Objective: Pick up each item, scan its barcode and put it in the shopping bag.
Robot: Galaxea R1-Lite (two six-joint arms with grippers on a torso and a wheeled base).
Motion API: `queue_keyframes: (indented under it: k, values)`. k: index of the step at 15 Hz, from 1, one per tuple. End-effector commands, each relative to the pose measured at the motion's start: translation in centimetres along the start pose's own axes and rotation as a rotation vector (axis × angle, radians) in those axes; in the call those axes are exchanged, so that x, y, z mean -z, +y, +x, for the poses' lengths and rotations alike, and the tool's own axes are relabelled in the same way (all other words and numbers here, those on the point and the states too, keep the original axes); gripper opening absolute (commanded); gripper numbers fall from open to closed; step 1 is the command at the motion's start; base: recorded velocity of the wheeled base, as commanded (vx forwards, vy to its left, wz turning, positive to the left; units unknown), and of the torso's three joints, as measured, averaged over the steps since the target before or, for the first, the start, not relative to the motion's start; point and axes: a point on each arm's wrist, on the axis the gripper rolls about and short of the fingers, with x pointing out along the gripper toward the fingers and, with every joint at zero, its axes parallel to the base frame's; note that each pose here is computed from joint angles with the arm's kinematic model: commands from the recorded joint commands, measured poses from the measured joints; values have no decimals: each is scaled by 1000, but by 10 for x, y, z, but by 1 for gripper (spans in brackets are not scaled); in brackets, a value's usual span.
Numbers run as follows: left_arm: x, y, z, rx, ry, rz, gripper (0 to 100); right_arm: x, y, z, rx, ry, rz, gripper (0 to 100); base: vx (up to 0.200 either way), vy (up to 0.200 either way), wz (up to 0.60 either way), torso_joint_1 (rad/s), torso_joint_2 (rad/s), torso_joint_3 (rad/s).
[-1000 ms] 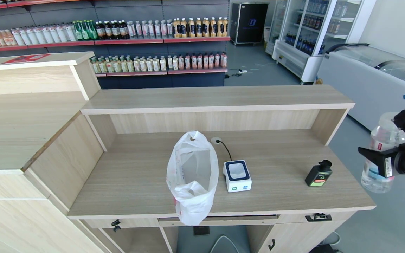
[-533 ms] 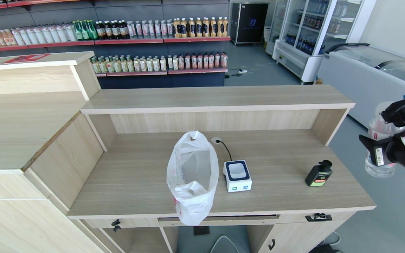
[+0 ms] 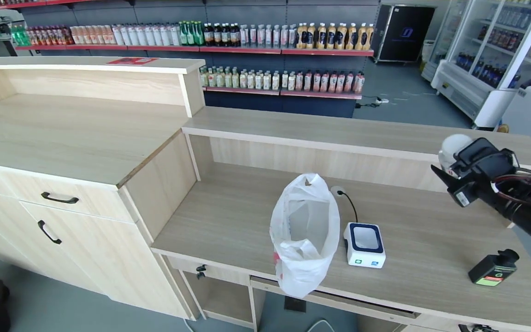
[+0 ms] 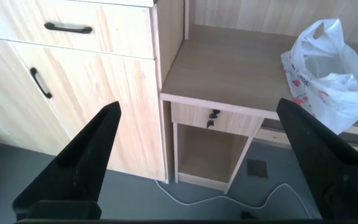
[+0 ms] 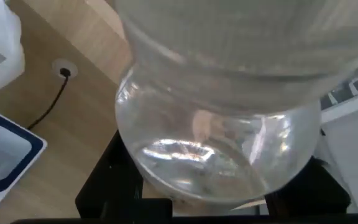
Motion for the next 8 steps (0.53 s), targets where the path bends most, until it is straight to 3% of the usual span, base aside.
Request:
queue_keyframes:
  k: [1, 4, 8]
  values:
    - [0, 0, 0, 0, -1, 0, 100, 32, 18, 15, -140, -45, -35, 0, 0, 0, 0, 0, 0, 0]
    - [0, 0, 0, 0, -1, -1, 100, 52, 22, 19, -255, -194, -148, 0, 0, 0, 0, 0, 0, 0]
    - [0, 0, 0, 0, -1, 0, 100, 71, 32, 21, -313, -228, -177, 0, 0, 0, 0, 0, 0, 0]
